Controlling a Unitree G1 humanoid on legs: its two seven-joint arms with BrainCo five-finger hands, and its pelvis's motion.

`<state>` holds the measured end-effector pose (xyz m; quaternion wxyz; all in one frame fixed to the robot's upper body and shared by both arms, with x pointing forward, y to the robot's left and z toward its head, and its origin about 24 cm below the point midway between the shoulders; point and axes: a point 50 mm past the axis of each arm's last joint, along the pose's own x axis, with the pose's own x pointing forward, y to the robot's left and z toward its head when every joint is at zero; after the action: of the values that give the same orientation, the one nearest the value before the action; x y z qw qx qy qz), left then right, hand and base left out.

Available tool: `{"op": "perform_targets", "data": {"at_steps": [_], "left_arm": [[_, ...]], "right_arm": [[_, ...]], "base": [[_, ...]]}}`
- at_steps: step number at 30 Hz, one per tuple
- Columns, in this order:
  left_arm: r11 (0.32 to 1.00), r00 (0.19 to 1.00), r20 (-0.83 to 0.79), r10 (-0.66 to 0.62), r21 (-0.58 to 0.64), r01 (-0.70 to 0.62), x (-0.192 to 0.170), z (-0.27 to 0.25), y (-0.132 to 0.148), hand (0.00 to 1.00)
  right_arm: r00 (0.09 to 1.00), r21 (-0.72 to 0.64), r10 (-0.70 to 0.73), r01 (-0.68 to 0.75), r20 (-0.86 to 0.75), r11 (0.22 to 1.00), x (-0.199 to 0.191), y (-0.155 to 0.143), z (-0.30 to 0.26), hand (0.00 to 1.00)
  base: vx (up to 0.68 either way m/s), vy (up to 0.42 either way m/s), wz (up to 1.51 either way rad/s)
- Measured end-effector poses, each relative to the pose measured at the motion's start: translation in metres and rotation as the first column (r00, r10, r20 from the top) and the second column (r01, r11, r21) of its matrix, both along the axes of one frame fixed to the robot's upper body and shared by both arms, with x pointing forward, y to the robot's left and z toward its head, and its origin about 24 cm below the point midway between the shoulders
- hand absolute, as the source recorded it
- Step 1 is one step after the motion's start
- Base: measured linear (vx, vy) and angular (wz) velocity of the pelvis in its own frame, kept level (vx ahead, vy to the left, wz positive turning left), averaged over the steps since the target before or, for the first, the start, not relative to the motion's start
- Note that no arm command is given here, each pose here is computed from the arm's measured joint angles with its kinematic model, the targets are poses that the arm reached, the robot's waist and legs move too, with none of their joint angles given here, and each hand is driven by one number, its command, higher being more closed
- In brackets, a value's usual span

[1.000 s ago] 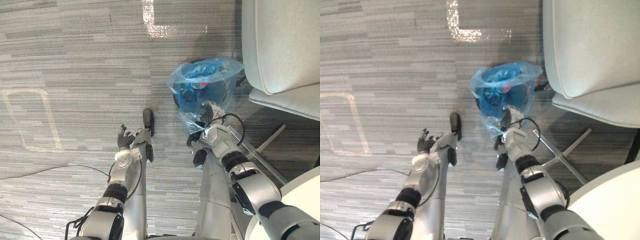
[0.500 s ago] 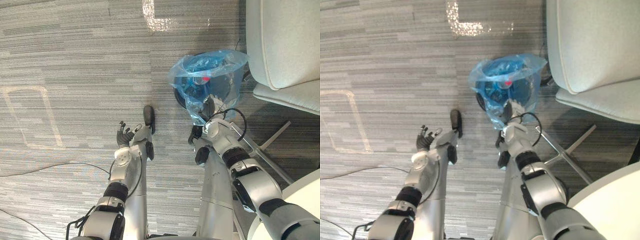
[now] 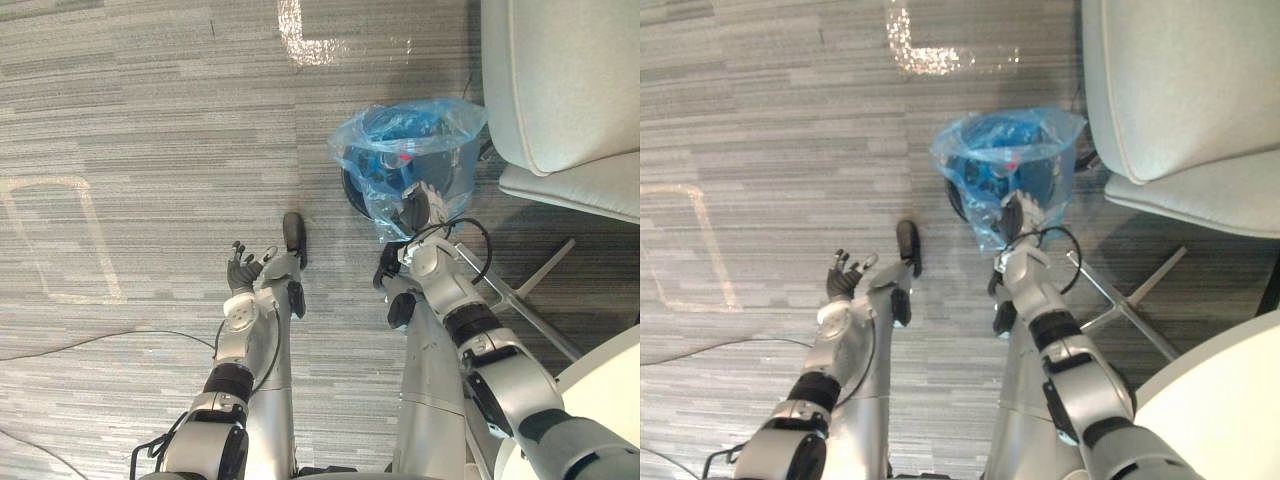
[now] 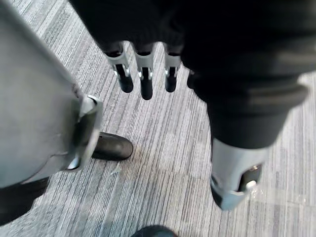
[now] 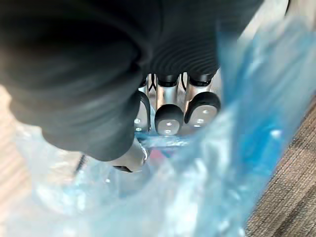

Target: Gather rubbish on tea table into small bin, then transfer packed bag to large trash can.

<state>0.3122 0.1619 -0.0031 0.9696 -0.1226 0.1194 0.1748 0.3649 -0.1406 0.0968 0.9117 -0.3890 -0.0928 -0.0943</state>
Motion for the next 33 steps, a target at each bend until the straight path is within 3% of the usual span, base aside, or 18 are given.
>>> {"op": "perform_targets", "data": {"at_steps": [16,24,33], "left_arm": [[0.99,0.959,-0.273,-0.077,0.094,0.106,-0.066,-0.067,0.001,0.0],[0.976,0.876,-0.467,-0.122,0.103,0.191,-0.111,-0.105,-0.003,0.0],[0.94,0.799,-0.583,-0.148,0.168,0.297,-0.137,-0.122,0.011,0.0]], "right_arm": [[0.958,0.179,0.143,-0.1,-0.247,0.979,-0.079,0.021,-0.087,1.0],[0.911,0.251,0.224,-0.14,-0.346,0.958,-0.116,0.032,-0.114,1.0],[0.896,0.323,0.242,-0.119,-0.372,0.939,-0.12,0.019,-0.118,1.0]], "base": [[0.04,-0.014,-0.01],[0.08,-0.013,-0.07],[0.08,0.017,-0.12]]}}
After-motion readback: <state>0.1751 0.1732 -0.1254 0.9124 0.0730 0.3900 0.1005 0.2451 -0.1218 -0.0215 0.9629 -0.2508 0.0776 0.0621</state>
